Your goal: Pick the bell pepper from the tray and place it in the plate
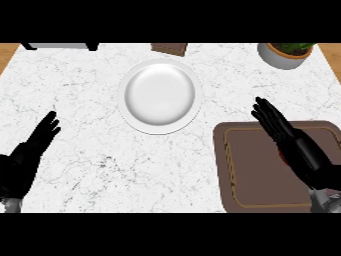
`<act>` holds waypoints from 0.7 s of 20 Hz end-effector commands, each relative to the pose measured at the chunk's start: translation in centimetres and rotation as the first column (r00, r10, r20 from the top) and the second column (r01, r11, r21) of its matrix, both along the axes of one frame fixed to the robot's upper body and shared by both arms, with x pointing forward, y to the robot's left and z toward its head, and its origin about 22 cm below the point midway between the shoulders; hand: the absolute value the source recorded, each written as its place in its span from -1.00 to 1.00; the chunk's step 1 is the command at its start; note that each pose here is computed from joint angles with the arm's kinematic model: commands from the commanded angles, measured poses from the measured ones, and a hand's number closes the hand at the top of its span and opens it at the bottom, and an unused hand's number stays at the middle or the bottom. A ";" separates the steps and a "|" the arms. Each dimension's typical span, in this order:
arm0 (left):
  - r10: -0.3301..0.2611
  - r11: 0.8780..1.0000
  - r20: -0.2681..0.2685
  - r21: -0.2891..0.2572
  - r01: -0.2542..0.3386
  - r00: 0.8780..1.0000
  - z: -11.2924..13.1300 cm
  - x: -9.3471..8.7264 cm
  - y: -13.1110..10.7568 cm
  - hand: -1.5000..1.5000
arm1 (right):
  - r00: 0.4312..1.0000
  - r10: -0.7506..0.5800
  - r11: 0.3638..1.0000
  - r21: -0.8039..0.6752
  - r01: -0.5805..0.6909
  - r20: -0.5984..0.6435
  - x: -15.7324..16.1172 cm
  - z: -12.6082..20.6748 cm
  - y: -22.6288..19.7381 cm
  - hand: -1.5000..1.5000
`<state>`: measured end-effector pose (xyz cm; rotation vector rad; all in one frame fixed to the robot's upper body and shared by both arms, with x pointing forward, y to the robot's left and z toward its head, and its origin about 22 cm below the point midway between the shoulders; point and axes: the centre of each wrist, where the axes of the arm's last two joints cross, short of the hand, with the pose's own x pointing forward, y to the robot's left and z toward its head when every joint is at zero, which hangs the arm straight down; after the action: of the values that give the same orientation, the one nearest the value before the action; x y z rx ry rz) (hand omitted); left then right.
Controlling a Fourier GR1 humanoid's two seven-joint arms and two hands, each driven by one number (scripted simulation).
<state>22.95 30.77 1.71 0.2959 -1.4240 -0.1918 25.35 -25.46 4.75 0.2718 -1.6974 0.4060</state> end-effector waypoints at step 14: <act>-0.039 0.947 -0.247 -0.317 -0.042 0.968 -5.3 0.0 -7.9 0.00 | 0.633 -0.672 0.677 -0.026 0.735 0.383 0.3 3.0 -22.1 -1.00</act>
<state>22.24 25.47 -2.34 0.0455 -1.2175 -0.0083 27.44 -44.72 10.29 -0.6095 -1.8644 0.1012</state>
